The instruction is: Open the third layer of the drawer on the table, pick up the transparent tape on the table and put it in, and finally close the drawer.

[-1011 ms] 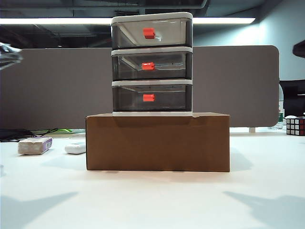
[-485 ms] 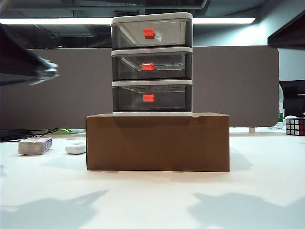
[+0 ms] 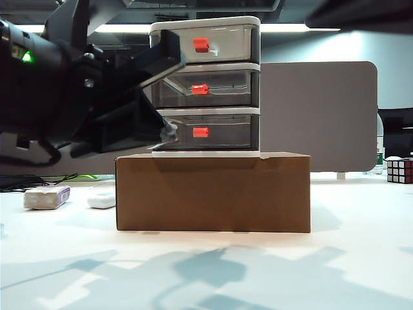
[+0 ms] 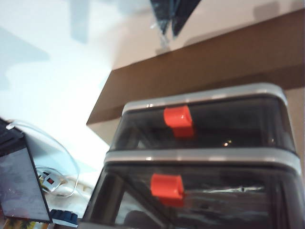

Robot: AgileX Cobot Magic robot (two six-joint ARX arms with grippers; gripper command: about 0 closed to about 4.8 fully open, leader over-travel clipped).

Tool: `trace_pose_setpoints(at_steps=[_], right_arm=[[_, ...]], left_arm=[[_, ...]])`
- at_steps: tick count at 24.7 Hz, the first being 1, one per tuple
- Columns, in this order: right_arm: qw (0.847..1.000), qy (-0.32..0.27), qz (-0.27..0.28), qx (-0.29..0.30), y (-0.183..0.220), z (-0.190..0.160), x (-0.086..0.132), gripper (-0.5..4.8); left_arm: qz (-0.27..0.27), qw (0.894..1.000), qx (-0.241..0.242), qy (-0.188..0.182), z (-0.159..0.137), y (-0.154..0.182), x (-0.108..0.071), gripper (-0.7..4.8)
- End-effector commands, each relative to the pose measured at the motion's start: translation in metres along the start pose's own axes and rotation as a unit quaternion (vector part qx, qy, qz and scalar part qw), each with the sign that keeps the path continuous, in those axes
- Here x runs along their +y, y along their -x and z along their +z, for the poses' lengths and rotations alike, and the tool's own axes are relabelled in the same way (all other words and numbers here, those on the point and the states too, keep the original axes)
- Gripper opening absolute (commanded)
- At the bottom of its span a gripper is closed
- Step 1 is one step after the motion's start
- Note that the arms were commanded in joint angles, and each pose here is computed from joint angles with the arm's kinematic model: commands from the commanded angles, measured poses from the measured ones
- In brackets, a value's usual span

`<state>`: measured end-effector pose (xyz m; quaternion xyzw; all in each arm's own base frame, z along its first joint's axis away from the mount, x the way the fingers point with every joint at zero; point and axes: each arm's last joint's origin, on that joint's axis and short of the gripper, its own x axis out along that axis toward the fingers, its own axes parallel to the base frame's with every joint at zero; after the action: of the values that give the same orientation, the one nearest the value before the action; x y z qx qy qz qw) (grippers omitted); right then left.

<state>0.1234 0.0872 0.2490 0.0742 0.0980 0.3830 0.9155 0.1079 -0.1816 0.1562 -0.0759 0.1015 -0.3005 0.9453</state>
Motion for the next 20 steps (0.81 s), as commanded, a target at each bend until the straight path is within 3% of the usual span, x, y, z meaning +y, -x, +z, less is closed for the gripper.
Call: trace_pose_setpoints(at_steps=[1,5,9,11,13,17,20], right_arm=[[0.999,0.012,-0.005,-0.032,-0.001,0.009,0.001,-0.05],[1.0,0.012,-0.008,-0.004,-0.01,0.003,-0.002,-0.05],[0.999,0.022,-0.005,0.028,-0.022,0.002,-0.005,-0.05],[0.999,0.023,-0.008,0.045,-0.034,0.006,-0.007,-0.05],[0.998,0.037,-0.003,0.054,-0.044,0.011,-0.008,-0.05],[0.997,0.04,0.012,0.065,-0.056,0.016,-0.009,-0.05],[0.997,0.041,0.012,0.06,-0.059,0.016,-0.01,-0.05]], left_arm=[[0.006,1.0,-0.023,0.017,0.009,-0.005,-0.004,-0.02],[0.077,0.996,-0.043,0.019,0.006,-0.012,-0.003,0.63],[0.084,0.994,-0.061,0.028,0.001,-0.017,-0.004,0.64],[0.077,0.994,-0.074,0.037,-0.003,-0.024,-0.006,1.58],[0.071,0.994,-0.071,0.036,-0.007,-0.032,-0.009,1.93],[0.049,0.996,-0.063,0.031,-0.01,-0.041,-0.018,1.92],[0.091,0.992,-0.081,0.02,-0.006,-0.041,-0.023,1.75]])
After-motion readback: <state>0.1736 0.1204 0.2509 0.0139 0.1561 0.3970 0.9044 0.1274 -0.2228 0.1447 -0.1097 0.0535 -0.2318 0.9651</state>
